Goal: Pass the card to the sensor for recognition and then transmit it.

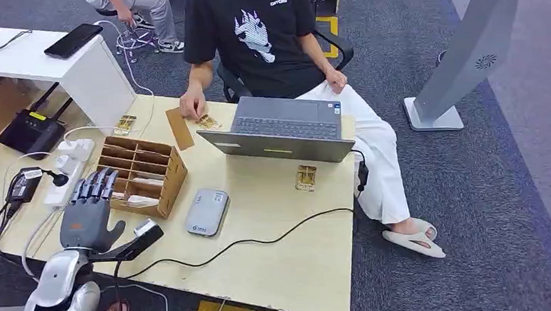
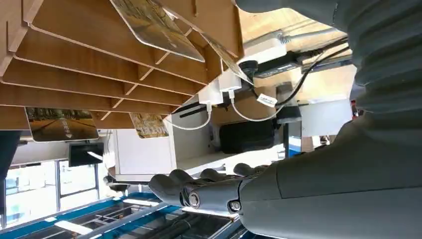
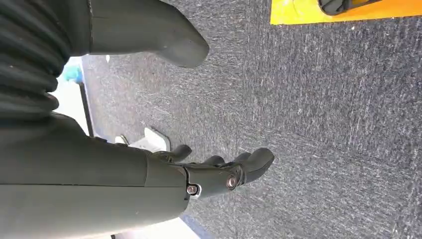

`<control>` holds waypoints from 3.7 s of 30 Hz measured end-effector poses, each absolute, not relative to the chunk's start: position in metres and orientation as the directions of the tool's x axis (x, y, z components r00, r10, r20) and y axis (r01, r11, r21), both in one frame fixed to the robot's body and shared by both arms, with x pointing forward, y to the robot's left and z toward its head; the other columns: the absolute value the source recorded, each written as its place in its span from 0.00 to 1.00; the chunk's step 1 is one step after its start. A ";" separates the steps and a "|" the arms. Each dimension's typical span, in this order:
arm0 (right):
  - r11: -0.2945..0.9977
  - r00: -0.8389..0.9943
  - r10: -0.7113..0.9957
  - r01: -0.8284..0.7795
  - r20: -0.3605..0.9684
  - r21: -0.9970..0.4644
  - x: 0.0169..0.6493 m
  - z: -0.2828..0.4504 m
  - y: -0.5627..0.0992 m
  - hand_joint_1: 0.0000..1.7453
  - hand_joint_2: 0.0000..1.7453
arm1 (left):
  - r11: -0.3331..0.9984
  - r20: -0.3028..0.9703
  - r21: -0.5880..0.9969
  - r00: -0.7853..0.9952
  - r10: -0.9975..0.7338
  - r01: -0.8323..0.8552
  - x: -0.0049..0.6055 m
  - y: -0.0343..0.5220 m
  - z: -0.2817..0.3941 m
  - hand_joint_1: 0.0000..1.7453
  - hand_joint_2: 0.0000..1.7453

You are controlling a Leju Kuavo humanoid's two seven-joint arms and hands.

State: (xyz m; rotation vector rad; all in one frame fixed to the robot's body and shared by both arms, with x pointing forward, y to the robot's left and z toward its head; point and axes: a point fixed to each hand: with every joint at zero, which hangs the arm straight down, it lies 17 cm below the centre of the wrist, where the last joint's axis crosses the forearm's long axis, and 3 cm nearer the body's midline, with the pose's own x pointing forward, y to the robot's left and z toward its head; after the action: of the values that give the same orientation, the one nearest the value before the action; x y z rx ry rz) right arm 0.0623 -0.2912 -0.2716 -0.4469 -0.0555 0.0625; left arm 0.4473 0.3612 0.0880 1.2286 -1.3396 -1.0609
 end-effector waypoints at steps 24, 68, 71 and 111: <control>0.899 0.995 0.089 -0.062 0.041 -0.434 0.063 -0.272 -0.291 0.00 1.00 | 0.119 0.120 0.987 0.003 -0.993 -0.108 0.447 0.357 0.079 0.29 1.00; 0.918 0.996 0.089 -0.072 0.024 -0.390 0.060 -0.274 -0.284 0.00 1.00 | 0.117 0.118 0.991 0.014 -0.993 -0.059 0.450 0.359 0.062 1.00 1.00; 0.918 0.996 0.085 -0.068 0.025 -0.391 0.060 -0.274 -0.284 0.00 1.00 | 0.115 0.117 0.988 0.015 -0.993 -0.099 0.451 0.362 0.071 1.00 1.00; 0.910 0.994 0.103 -0.077 0.041 -0.408 0.063 -0.273 -0.286 0.00 1.00 | 0.265 0.226 0.787 -0.139 -0.964 -0.558 0.470 0.370 0.280 1.00 1.00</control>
State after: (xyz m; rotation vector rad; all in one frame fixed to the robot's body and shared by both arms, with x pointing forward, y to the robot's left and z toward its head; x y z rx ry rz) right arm 0.0626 -0.2865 -0.2733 -0.4176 -0.0618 0.0931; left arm 0.4695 0.3699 0.2804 1.3873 -1.8029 -0.7013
